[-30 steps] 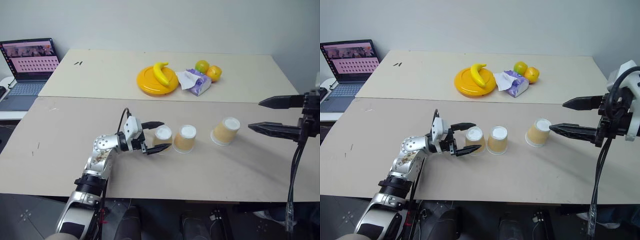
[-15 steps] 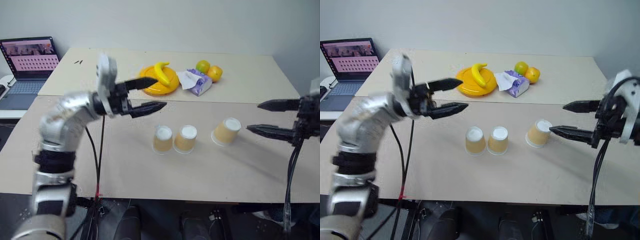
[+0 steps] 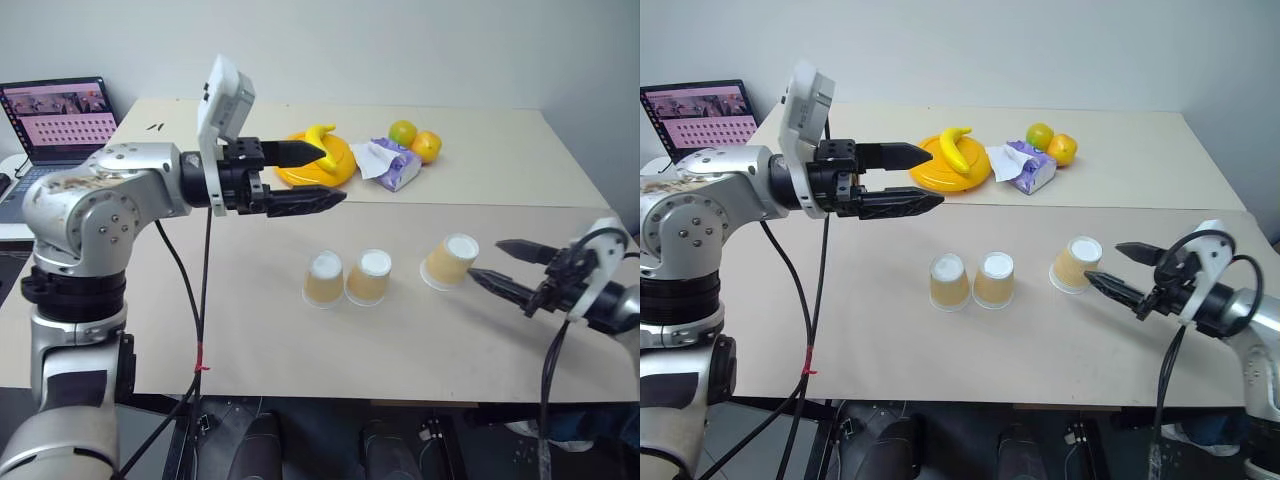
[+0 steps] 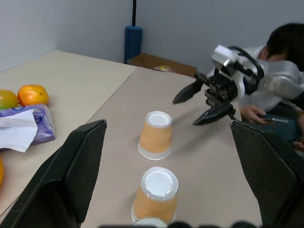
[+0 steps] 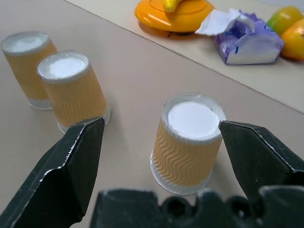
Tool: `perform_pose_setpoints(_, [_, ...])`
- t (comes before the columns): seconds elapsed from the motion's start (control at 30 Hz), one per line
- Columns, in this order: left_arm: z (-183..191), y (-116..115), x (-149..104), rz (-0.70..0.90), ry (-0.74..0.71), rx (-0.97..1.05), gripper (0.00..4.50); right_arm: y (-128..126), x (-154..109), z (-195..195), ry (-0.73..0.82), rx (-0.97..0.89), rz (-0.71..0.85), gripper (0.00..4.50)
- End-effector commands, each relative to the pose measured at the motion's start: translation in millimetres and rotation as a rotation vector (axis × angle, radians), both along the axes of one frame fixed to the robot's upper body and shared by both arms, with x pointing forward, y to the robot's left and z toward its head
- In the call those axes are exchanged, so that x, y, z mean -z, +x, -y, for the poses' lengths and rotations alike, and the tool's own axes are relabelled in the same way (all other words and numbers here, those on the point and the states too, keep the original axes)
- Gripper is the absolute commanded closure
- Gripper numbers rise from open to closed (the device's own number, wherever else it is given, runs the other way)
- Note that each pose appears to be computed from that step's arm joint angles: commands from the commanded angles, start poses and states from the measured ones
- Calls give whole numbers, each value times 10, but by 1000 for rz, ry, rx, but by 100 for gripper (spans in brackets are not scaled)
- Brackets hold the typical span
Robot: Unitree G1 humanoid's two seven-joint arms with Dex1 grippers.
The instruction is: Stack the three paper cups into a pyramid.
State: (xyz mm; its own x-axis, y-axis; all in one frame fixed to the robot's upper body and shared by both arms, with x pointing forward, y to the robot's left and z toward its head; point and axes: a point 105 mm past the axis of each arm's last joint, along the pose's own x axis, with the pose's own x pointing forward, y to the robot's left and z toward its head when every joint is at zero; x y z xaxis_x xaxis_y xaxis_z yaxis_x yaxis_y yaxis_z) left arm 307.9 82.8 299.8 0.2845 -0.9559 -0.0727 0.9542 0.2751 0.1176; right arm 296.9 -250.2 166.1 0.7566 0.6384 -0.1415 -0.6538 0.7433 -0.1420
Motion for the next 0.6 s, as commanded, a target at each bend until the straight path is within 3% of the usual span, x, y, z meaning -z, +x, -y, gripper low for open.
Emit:
perform_pose_setpoints(0.03, [-3,21,-135,80,5,-14,6,121,-116,30,-15,16,72,0])
perform_pose_setpoints(0.6, [-16,48,-148,119,15,-60,6,452,-68,-131,-3,-23,94,0])
